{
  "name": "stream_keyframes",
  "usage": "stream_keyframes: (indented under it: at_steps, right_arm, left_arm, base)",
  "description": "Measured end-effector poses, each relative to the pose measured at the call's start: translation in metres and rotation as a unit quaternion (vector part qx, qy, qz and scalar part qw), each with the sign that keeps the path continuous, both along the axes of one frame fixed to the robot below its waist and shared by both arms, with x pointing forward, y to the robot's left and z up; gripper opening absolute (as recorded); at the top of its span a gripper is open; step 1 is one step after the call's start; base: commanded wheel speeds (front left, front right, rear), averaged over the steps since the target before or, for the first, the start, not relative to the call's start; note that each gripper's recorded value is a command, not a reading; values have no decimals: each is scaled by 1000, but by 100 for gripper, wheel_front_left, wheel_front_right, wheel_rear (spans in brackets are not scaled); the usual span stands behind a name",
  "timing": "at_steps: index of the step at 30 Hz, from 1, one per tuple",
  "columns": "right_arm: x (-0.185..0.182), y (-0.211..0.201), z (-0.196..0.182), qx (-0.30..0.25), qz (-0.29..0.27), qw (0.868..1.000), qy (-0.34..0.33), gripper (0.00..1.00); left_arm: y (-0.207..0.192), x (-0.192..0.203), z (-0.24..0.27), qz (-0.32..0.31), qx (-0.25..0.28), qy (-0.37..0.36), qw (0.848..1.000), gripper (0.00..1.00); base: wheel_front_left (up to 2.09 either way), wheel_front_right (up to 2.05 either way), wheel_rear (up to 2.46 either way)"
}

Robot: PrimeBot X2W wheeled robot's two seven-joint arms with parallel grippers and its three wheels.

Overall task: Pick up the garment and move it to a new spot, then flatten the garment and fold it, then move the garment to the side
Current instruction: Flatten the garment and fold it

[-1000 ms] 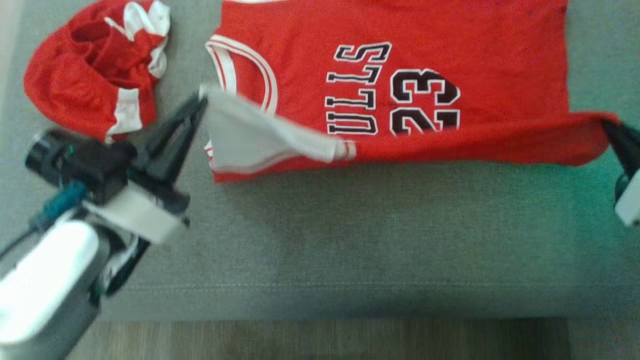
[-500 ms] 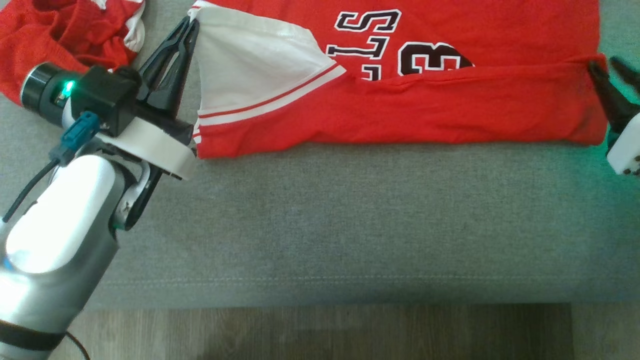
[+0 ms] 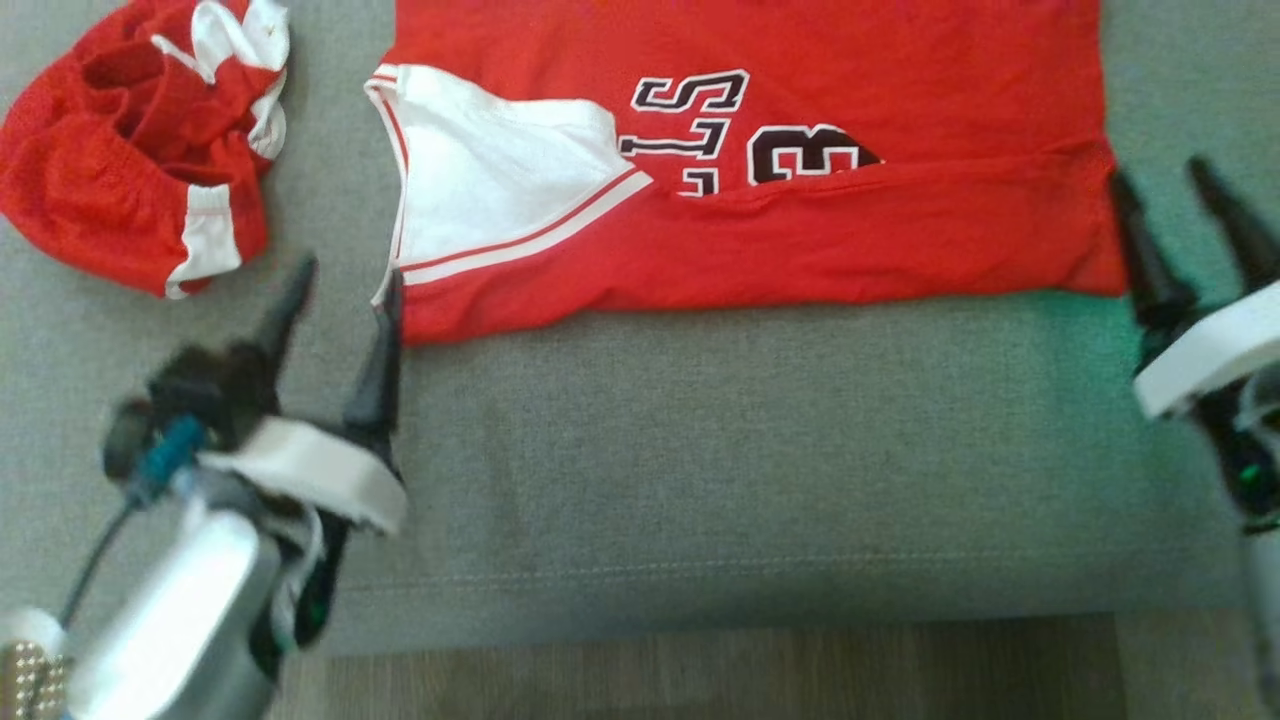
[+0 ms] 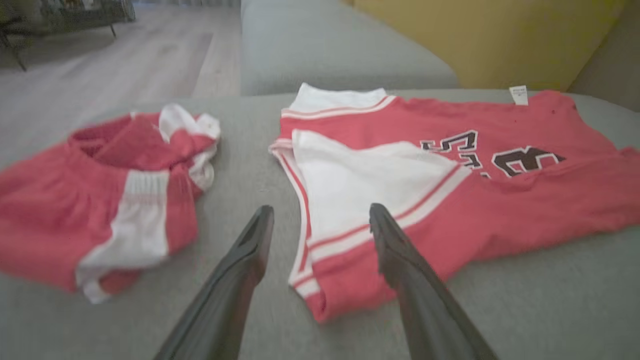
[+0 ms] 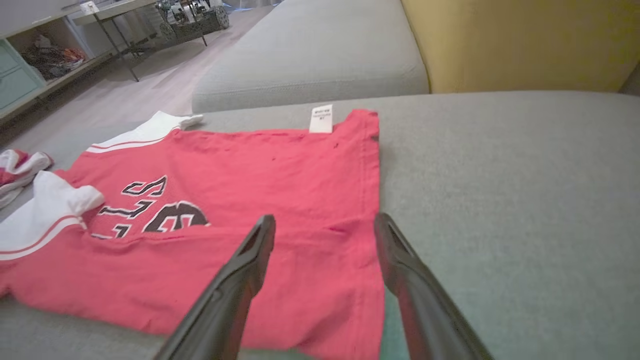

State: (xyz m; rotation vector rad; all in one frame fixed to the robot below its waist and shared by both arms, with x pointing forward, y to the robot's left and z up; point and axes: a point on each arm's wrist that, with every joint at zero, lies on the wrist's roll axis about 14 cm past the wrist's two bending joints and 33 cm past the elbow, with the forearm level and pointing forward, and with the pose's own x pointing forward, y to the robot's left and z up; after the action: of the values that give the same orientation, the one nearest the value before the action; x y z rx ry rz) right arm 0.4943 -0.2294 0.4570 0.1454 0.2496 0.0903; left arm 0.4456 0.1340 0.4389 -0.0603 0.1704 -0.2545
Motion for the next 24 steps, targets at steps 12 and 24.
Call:
stream_keyframes:
  at_steps: [12, 24]
  right_arm:
    - [-20, 11, -13, 15, -13, 1000, 16, 100]
    - [-30, 0, -61, -19, -23, 995, 93, 100]
  left_arm:
    - [-17, -22, -51, -10, -13, 102, 995, 100]
    - [-21, -17, -69, -21, 20, 121, 992, 0]
  base:
    - [0, 0, 0]
    - [0, 0, 0]
